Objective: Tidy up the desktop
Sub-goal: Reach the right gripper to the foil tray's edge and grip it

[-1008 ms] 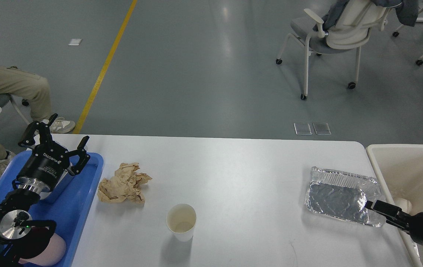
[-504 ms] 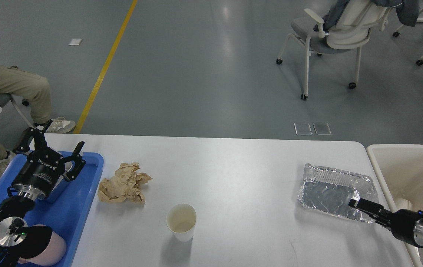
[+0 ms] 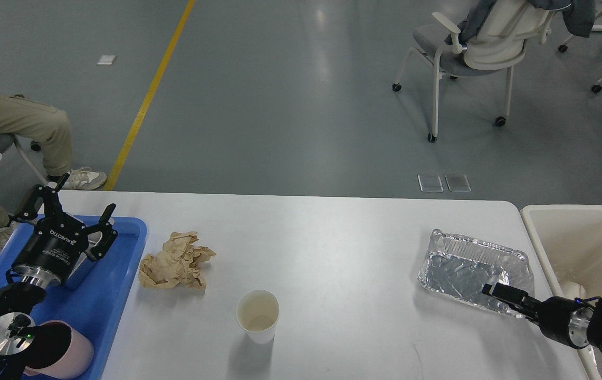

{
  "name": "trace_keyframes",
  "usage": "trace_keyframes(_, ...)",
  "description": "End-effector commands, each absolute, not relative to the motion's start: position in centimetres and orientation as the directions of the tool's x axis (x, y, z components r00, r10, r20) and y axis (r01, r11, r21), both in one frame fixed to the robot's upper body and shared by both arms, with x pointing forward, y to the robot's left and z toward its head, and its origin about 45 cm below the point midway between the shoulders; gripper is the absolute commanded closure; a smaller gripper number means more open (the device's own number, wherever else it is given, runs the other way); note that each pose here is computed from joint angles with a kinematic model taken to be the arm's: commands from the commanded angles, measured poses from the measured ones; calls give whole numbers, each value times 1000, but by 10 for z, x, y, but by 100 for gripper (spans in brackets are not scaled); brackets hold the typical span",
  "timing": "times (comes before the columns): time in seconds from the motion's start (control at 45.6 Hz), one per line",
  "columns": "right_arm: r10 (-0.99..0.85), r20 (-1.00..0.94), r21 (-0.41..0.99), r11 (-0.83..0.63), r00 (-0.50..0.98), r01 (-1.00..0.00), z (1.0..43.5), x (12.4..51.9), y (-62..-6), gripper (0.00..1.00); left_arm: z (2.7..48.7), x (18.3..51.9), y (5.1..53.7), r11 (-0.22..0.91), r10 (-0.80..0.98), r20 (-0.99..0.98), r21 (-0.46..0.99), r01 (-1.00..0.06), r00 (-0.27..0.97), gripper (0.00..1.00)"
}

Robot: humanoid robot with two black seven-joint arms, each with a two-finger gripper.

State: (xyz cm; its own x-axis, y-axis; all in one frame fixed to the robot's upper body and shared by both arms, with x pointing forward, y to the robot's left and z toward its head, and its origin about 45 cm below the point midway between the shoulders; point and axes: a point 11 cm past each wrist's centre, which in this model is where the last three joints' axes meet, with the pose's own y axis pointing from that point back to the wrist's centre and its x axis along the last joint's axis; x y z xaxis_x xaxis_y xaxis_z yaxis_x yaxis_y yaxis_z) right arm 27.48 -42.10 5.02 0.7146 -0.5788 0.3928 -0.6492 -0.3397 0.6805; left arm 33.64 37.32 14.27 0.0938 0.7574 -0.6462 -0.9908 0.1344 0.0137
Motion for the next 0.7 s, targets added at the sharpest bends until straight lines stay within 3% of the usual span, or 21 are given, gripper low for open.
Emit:
trace_keyframes(0.0, -583, 394, 680, -335, 711, -652, 46, 277, -419, 0, 142, 336, 373, 134, 757, -647, 14, -991, 94, 3)
trace_keyframes(0.394, -565, 391, 707, -320, 726, -630, 27, 271, -411, 0, 139, 328, 381, 114, 756, -650, 19, -993, 74, 3)
trace_keyframes(0.46, -562, 397, 705, -319, 725, -634, 27, 273, -410, 4, 138, 327, 383, 109, 754, -653, 18, -994, 71, 3)
trace_keyframes(0.548, -558, 408, 700, -317, 723, -640, 28, 273, -410, 26, 138, 326, 382, 110, 753, -654, 18, -994, 71, 3)
trace_keyframes(0.679, -527, 409, 713, -324, 744, -622, 29, 274, -410, 72, 137, 326, 380, 111, 748, -660, 17, -994, 72, 3)
